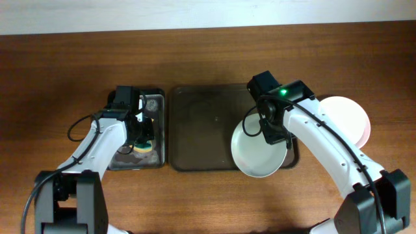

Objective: Clean dirty plates on tray and stack at the side
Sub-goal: 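Lift the blue-grey plate with the right gripper and stack it on the pile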

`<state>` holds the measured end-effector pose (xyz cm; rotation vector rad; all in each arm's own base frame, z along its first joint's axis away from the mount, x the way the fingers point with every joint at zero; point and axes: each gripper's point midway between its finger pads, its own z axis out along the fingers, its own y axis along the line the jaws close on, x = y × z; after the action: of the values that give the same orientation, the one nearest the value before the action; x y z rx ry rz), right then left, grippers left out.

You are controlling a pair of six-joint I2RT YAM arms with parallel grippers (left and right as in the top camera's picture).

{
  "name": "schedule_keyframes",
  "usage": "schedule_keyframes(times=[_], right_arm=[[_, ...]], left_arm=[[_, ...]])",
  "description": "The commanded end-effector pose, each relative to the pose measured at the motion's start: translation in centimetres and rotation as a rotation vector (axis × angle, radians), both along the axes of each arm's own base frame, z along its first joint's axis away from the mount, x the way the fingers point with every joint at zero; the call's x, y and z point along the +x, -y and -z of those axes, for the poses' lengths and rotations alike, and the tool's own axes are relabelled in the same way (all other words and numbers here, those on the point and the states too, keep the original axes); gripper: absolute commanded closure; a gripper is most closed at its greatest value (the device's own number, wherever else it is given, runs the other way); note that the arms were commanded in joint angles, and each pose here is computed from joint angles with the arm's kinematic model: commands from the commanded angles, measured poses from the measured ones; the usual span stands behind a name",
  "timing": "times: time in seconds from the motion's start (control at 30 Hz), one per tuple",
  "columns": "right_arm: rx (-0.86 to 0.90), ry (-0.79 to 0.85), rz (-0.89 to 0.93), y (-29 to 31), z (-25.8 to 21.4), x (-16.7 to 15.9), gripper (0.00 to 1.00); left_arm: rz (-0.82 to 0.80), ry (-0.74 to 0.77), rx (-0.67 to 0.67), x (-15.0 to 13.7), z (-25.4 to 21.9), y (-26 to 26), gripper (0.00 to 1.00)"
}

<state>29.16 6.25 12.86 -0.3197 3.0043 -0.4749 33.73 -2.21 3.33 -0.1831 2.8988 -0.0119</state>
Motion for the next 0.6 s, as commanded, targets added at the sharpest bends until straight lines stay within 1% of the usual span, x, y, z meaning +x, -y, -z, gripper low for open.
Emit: schedule_keyframes(times=[0.0, 0.07, 0.1, 0.17, 0.2, 0.23, 0.3, 0.33, 0.4, 0.47, 0.57], right_arm=[[-0.009, 0.166, 0.066, 0.3, -1.4, 2.8, 0.96], [0.009, 0.275, 0.078, -0.2, -2.0, 5.1, 0.96], [0.019, 0.297, 0.079, -0.4, -2.1, 5.6, 0.96], [0.011, 0.279, 0.078, -0.2, -2.0, 5.2, 0.96], [-0.021, 0.245, 0.076, 0.3, -1.9, 4.4, 0.96], [-0.061, 0.254, 0.081, 1.0, -2.2, 4.3, 0.96], [-0.204, 0.367, 0.175, 3.5, -3.8, 5.1, 0.96], [-0.293, 0.441, 0.194, 4.8, -5.2, 5.9, 0.96], [-0.375, 0.5, 0.197, 5.6, -6.6, 6.3, 0.96], [-0.45, 0.557, 0.181, 5.7, -7.9, 6.6, 0.96], [-0.546, 0.688, 0.109, 3.2, -10.4, 7.0, 0.96]], left_arm=[[0.016, 0.004, -0.008, -0.1, -0.2, 0.1, 1.0], [0.016, 0.004, -0.008, -0.1, -0.2, 0.1, 1.0], [0.016, 0.004, -0.008, -0.1, -0.2, 0.1, 1.0], [0.016, 0.004, -0.008, -0.1, -0.2, 0.1, 1.0], [0.017, 0.004, -0.009, -0.1, -0.2, 0.1, 1.0], [0.018, 0.005, -0.012, -0.1, -0.2, 0.2, 1.0], [0.022, 0.012, -0.026, 0.1, -0.3, 0.4, 1.0], [0.021, 0.015, -0.026, 0.1, -0.3, 0.4, 1.0], [0.021, 0.027, -0.027, 0.4, -0.4, 0.5, 1.0], [0.022, 0.039, -0.028, 0.7, -0.4, 0.5, 1.0], [0.021, 0.053, -0.028, 1.0, -0.5, 0.5, 1.0]])
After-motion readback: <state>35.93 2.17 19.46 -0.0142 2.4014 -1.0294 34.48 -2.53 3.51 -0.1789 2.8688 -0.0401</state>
